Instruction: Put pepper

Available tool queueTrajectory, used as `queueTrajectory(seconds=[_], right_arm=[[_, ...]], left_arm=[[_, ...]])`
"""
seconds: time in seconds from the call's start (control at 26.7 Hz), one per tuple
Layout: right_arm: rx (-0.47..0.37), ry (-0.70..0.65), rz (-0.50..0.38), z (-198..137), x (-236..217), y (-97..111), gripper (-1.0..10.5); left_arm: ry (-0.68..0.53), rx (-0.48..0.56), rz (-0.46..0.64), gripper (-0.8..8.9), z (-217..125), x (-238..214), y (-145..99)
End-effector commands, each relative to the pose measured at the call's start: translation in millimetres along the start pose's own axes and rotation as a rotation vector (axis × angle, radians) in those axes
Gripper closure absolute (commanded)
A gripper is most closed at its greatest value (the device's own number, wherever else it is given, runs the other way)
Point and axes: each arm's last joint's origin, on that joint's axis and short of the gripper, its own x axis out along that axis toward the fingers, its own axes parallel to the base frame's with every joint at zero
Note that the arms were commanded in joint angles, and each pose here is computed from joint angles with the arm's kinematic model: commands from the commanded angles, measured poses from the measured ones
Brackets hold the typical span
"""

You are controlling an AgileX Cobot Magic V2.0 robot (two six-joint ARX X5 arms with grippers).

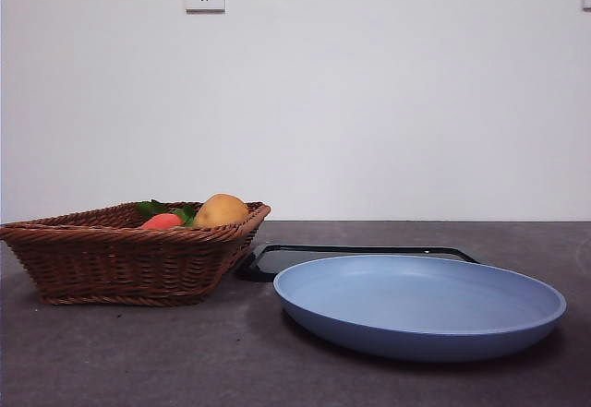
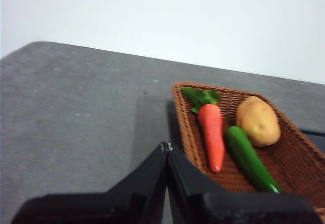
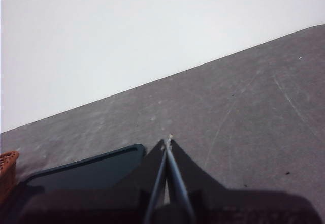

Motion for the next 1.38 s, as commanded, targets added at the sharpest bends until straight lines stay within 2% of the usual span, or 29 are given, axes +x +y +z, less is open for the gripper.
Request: queueTrajectory(seconds=[0.04, 0.11, 0.37, 0.6, 1.01, 1.23, 1.38], right_arm=[[0.05, -0.025, 0.011, 3.5, -0.3, 1.2, 9.4], [0.086, -0.04, 0.017, 9.2, -1.3, 2.9, 9.4], [0.088, -0.087, 0.065, 47.6, -4.1, 15.3, 9.4], [0.068, -0.005, 0.13, 89.7, 4.4, 31.1, 9.4], [-0.095, 0.417, 0.307, 154.6, 35.2, 59.6, 9.4], [-0.205, 0.657, 0.312, 165.1, 48.2, 65.1, 9.4], [-0.237, 0.796, 0.311, 161.8, 51.4, 64.5, 9.4]], left_arm=[[-0.007, -0.047, -0.036, 8.09, 0.6, -0.2, -1.0], [-0.019, -0.058, -0.062, 8.09, 7.0, -1.9, -3.0], [-0.07, -0.068, -0.09, 8.09, 43.4, -15.3, -11.5], [-0.01, -0.065, -0.157, 8.09, 80.5, -18.5, -21.3], [0.307, -0.011, -0.428, 8.09, 135.0, 13.4, -38.7], [0.477, 0.037, -0.507, 8.09, 149.1, 24.8, -42.8], [0.566, 0.07, -0.52, 8.09, 155.4, 26.6, -44.1]])
